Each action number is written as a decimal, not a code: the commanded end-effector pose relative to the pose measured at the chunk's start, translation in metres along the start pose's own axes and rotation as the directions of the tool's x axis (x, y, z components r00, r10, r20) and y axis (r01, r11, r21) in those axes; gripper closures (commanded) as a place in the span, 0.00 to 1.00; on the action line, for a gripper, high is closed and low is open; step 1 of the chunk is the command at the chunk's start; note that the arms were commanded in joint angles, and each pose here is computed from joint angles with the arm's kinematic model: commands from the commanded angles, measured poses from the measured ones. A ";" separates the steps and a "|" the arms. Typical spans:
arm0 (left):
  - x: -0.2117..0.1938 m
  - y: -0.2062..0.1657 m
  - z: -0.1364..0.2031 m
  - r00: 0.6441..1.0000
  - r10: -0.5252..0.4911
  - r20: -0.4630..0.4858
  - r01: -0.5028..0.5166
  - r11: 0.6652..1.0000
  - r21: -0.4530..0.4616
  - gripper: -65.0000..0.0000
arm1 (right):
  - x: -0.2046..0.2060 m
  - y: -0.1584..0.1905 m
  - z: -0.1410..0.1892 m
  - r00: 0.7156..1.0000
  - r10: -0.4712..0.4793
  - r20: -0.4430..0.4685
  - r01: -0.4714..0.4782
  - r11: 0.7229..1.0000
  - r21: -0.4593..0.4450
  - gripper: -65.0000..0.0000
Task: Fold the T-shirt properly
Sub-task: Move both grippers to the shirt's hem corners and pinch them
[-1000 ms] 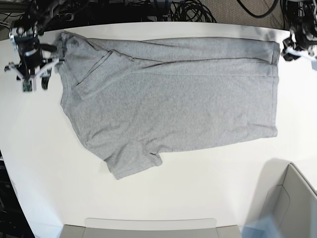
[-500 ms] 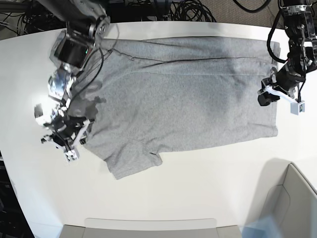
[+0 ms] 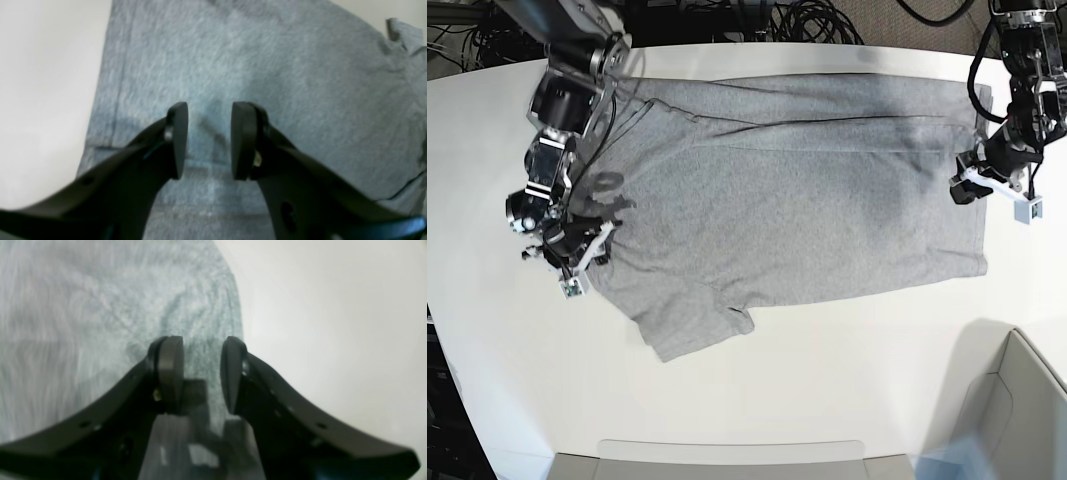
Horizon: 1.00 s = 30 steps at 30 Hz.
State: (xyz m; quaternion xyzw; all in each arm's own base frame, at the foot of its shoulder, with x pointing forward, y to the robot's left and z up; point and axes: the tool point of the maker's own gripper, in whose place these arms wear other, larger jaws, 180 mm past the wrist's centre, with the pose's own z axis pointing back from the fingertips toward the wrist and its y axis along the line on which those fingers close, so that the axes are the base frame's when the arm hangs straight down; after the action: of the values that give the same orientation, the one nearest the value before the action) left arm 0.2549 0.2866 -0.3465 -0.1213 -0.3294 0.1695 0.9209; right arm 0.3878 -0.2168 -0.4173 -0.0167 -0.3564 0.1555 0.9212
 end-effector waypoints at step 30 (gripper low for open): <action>0.010 -0.006 -0.005 0.999 0.032 0.033 -0.031 0.999 -0.029 0.65 | 0.155 -0.036 0.005 0.991 0.075 0.114 -0.080 0.996 0.036 0.49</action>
State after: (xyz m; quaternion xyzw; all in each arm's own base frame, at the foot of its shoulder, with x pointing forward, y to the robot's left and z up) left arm 0.2580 0.2809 -0.3563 -0.1368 -0.3255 0.1898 0.9161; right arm 0.4843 -0.2094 -0.3376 -0.0089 -0.3613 0.1968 0.9114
